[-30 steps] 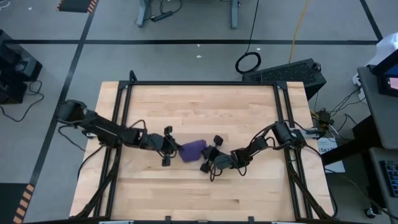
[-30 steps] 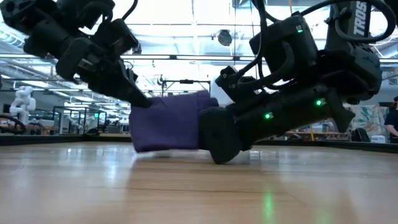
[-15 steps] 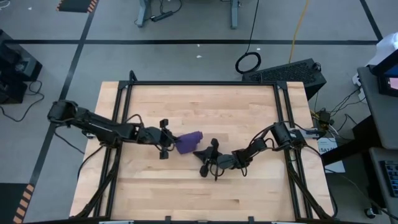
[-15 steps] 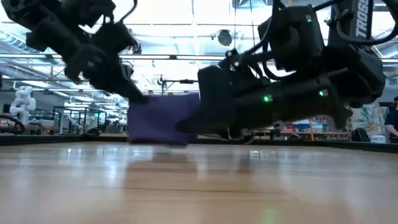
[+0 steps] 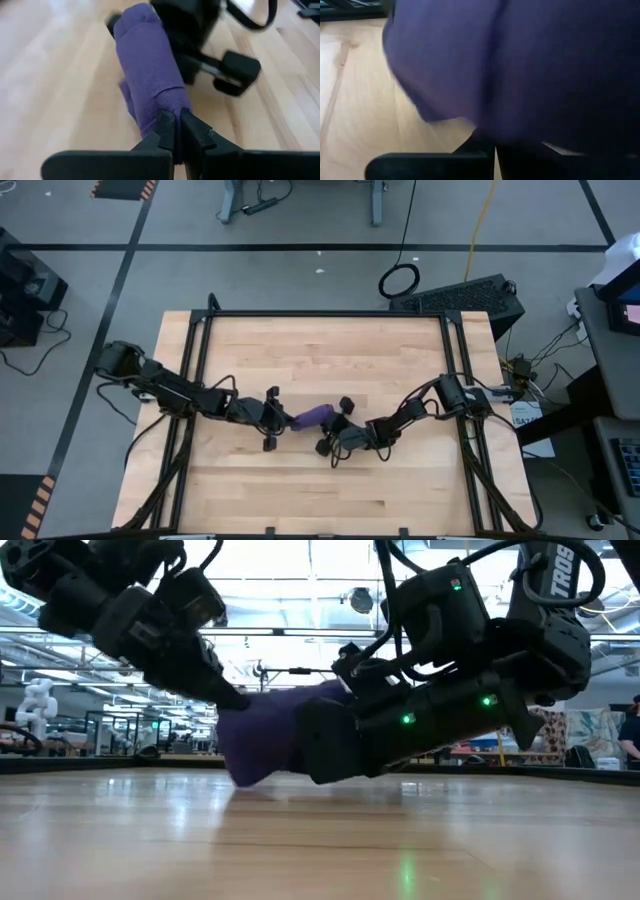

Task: Roll towel into tight, uniform cylinder
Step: Roll the purple towel on the table

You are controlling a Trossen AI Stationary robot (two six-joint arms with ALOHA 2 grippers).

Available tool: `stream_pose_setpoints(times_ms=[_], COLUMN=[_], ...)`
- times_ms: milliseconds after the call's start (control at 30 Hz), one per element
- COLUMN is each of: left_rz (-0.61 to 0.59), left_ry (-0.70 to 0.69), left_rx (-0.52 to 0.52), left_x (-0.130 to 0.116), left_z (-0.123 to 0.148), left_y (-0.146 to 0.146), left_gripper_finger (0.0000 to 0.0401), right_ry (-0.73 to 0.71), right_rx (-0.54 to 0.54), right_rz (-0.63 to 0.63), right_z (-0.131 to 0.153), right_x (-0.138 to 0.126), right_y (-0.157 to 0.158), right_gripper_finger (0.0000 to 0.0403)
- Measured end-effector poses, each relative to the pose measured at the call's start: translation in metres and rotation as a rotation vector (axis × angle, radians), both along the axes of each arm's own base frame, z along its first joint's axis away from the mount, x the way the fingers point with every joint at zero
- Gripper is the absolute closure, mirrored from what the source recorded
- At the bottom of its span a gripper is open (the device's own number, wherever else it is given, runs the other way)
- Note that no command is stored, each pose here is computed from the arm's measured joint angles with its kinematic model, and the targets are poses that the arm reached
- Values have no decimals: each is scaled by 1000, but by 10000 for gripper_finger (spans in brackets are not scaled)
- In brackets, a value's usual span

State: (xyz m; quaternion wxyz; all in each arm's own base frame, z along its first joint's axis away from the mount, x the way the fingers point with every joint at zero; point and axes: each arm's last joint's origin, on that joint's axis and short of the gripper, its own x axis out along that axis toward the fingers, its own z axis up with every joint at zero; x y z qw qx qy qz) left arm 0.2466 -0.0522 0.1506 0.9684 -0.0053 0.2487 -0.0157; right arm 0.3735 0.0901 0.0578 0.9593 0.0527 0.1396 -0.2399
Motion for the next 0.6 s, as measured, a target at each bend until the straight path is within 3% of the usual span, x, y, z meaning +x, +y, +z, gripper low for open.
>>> stream_pose_setpoints(times_ms=[200, 433, 600], left_rz=[49, 36, 36], left_ry=[90, 42, 51], left_rx=[-79, -144, -195], left_x=[3, 14, 15], left_z=[-24, -45, -48], left_y=[-7, -17, -18], left_gripper_finger=[388, 388, 388], right_ry=[-5, 67, 155], right_rx=[9, 64, 41], right_rz=[3, -27, -20], right_z=[0, -9, -10], right_x=[0, -6, -14], right_y=[2, 6, 16], right_gripper_finger=[403, 403, 403])
